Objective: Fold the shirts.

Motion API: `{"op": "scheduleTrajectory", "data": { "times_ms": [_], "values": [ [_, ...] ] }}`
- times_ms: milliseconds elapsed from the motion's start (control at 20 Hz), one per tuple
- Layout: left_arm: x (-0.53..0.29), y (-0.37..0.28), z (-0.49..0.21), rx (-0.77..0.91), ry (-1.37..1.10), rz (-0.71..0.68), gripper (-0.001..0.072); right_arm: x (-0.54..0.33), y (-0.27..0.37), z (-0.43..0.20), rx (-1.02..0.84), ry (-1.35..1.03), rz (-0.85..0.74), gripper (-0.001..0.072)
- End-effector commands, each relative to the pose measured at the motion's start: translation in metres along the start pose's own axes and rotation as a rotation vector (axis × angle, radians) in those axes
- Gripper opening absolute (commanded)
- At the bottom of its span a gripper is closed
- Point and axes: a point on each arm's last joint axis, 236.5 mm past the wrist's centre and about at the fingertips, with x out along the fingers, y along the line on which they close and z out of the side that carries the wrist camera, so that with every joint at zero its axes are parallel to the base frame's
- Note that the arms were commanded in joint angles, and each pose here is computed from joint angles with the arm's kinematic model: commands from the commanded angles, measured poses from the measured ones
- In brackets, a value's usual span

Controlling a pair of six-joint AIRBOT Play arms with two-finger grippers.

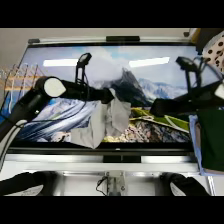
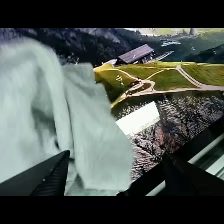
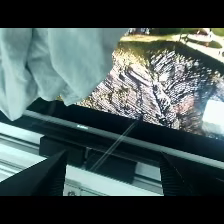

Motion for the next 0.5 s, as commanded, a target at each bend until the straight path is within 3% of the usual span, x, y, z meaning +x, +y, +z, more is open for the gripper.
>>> {"op": "scheduleTrajectory", "data": {
  "times_ms": [0, 150, 300, 450],
  "values": [
    [-0.029, 0.062, -0.024, -0.039, 0.189, 0.124, 0.0714, 0.051, -0.018, 0.004, 0.051, 0.025, -0.016, 0.0688],
    [-0.110, 0.162, -0.073, -0.161, 0.422, 0.366, 0.0713, 0.084, -0.032, 0.022, 0.073, 0.036, -0.044, 0.0688],
    [-0.130, 0.199, -0.145, -0.350, 0.512, 0.357, 0.0713, 0.127, -0.032, 0.023, 0.101, 0.123, -0.004, 0.0688],
    [-0.094, 0.198, -0.220, -0.520, 0.516, 0.272, 0.0713, 0.165, -0.020, 0.015, 0.100, 0.226, 0.093, 0.0687]
  ]
}}
